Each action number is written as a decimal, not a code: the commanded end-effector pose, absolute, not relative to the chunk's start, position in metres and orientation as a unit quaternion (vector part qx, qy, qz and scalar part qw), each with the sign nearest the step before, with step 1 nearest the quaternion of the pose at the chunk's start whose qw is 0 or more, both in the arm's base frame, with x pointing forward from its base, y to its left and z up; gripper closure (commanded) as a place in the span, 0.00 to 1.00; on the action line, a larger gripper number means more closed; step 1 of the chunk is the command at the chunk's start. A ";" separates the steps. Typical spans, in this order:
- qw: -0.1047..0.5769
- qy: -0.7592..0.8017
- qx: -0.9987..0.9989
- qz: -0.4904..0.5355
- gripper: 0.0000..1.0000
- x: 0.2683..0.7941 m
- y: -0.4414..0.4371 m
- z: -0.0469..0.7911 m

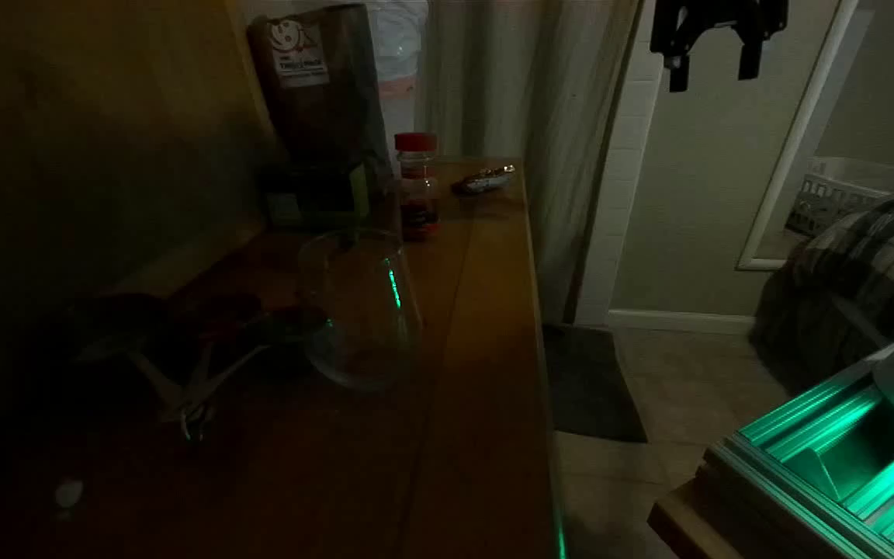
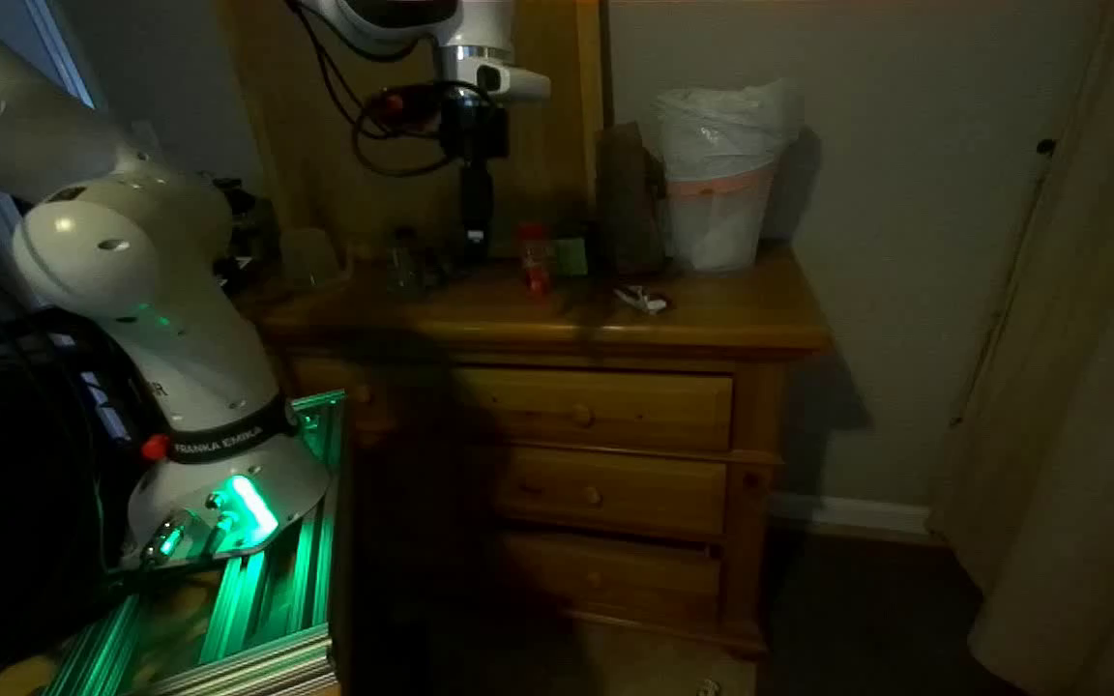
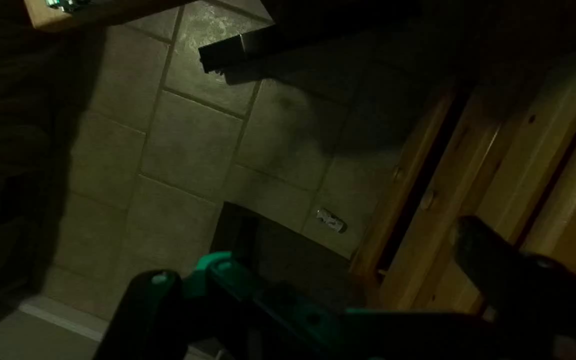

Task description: Take the lid off of the bottle

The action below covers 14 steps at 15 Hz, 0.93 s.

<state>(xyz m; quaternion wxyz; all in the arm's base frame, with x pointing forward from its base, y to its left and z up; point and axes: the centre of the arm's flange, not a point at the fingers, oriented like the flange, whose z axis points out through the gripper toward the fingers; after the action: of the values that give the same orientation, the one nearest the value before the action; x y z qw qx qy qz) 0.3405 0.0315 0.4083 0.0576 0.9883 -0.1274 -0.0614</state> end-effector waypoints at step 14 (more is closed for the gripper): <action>-0.031 0.130 0.989 0.057 0.00 0.422 0.245 0.406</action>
<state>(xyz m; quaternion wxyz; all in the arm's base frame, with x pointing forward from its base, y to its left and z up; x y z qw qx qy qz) 0.3809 0.1912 0.4101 0.0065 0.9967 0.0672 0.0453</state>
